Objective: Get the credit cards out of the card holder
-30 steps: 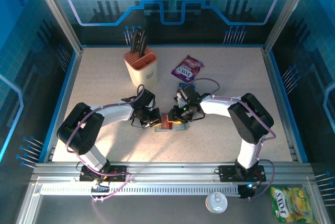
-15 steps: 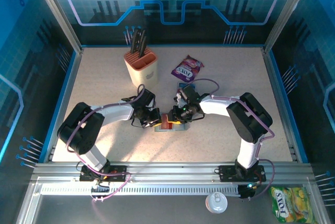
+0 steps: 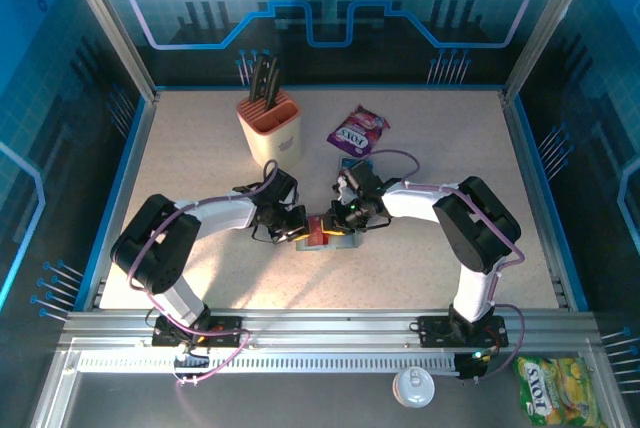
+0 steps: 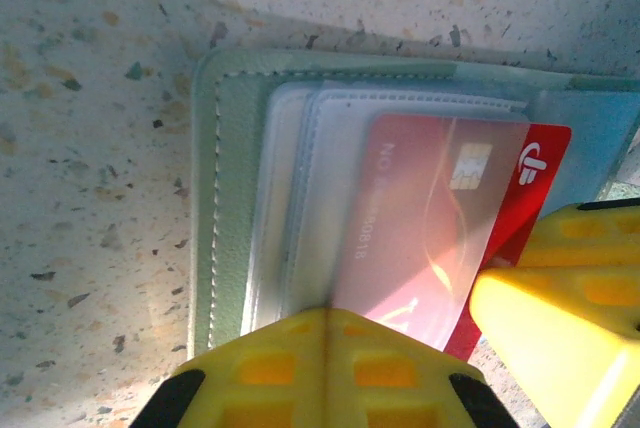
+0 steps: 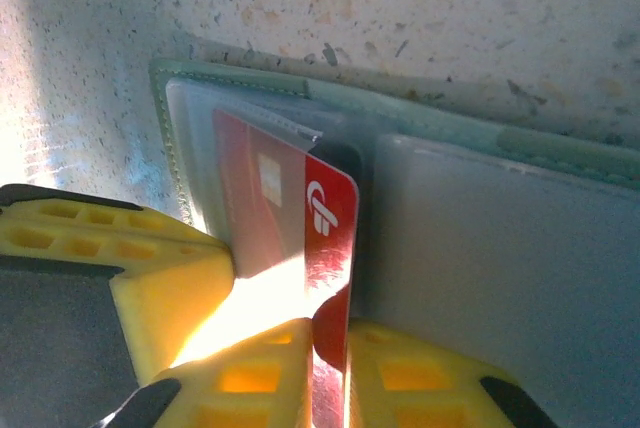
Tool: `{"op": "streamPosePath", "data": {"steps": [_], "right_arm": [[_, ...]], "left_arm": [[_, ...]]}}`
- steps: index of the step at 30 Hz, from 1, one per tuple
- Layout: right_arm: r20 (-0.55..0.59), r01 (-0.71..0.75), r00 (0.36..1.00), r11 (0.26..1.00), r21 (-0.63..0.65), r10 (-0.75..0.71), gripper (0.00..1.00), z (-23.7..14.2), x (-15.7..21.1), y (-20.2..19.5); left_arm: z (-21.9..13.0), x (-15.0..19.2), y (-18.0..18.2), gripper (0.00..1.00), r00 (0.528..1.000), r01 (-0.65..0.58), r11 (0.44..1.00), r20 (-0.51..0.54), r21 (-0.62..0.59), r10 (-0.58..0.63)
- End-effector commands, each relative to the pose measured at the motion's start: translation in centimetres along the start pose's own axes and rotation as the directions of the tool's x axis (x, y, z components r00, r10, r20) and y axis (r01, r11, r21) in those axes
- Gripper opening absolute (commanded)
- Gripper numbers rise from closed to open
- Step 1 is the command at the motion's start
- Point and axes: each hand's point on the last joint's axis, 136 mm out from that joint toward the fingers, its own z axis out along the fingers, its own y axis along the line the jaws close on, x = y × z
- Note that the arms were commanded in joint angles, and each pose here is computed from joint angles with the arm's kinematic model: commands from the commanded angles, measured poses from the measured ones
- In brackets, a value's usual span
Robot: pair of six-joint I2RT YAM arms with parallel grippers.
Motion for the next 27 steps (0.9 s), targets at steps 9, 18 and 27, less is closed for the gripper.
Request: {"op": "streamPosePath", "data": {"steps": [9, 18, 27], "right_arm": [[0.030, -0.007, 1.000, 1.000, -0.029, 0.008, 0.12, -1.9, -0.2, -0.5], [0.051, -0.001, 0.999, 1.000, -0.005, 0.001, 0.09, -4.0, -0.5, -1.5], [0.096, 0.081, 0.992, 0.996, 0.025, -0.083, 0.04, -7.2, -1.3, -0.5]], "left_arm": [[0.8, 1.0, 2.6, 0.00, 0.999, 0.012, 0.995, -0.035, -0.101, -0.015], [0.6, 1.1, 2.8, 0.00, 0.999, 0.012, 0.994, -0.031, -0.105, -0.015], [-0.2, 0.3, 1.8, 0.00, 1.000, -0.020, 0.995, -0.011, -0.101, 0.019]]}}
